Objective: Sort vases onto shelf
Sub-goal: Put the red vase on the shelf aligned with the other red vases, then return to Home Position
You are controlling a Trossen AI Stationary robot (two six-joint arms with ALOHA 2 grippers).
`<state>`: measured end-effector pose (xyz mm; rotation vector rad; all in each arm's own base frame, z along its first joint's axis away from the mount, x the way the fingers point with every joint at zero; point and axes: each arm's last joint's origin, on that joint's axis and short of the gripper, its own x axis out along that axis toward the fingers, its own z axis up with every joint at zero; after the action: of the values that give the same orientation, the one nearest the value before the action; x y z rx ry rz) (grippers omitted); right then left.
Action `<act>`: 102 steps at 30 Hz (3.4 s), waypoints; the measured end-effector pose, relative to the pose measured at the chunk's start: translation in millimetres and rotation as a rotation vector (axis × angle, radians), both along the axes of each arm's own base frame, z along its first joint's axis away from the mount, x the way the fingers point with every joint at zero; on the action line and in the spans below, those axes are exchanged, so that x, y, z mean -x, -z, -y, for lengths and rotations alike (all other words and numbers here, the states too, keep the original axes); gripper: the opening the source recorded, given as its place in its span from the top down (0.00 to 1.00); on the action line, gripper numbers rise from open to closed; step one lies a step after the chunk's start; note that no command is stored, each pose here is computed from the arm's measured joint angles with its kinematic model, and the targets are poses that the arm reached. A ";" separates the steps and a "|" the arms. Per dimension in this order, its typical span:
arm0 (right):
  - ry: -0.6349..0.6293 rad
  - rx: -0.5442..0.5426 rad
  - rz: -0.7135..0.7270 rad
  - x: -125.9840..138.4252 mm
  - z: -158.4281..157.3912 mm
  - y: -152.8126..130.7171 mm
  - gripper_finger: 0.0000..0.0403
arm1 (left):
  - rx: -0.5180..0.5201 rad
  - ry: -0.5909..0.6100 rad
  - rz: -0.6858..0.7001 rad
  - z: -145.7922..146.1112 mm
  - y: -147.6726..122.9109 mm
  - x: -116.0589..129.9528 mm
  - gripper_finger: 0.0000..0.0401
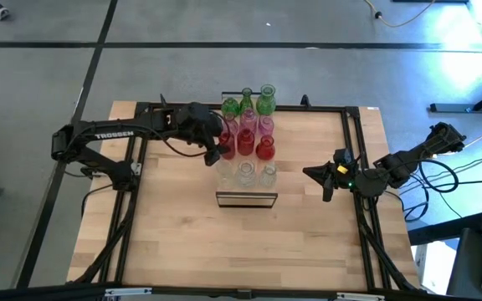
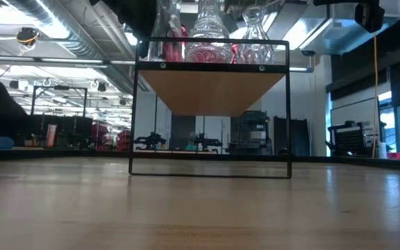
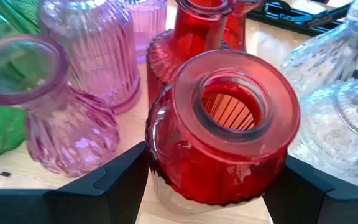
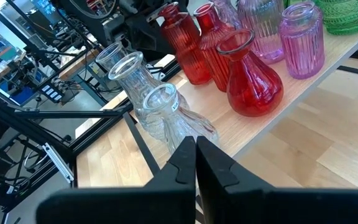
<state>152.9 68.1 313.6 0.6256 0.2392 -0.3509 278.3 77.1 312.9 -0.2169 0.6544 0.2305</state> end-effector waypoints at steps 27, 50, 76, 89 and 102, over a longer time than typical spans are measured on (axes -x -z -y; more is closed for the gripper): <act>-0.009 -0.007 0.011 -0.6 -0.6 -1.2 1.00 | 0.091 0.000 0.003 -5.5 0.6 3.2 0.17; 0.011 0.138 0.198 30.2 19.8 -33.9 1.00 | 0.038 -0.113 0.330 21.5 -79.6 97.8 0.22; 0.359 0.181 0.491 75.9 52.8 27.2 1.00 | 0.060 -0.284 0.702 67.4 -18.9 256.2 1.00; 0.470 0.201 0.750 93.9 62.7 75.4 1.00 | 0.082 -0.280 0.668 64.1 42.9 241.8 1.00; 0.319 0.038 0.558 65.8 46.0 112.4 1.00 | 0.329 -0.108 0.836 56.8 119.2 188.7 1.00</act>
<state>87.1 22.1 201.2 0.7005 -0.4052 -0.4703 89.6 20.2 193.6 -0.6232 -0.1572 0.1151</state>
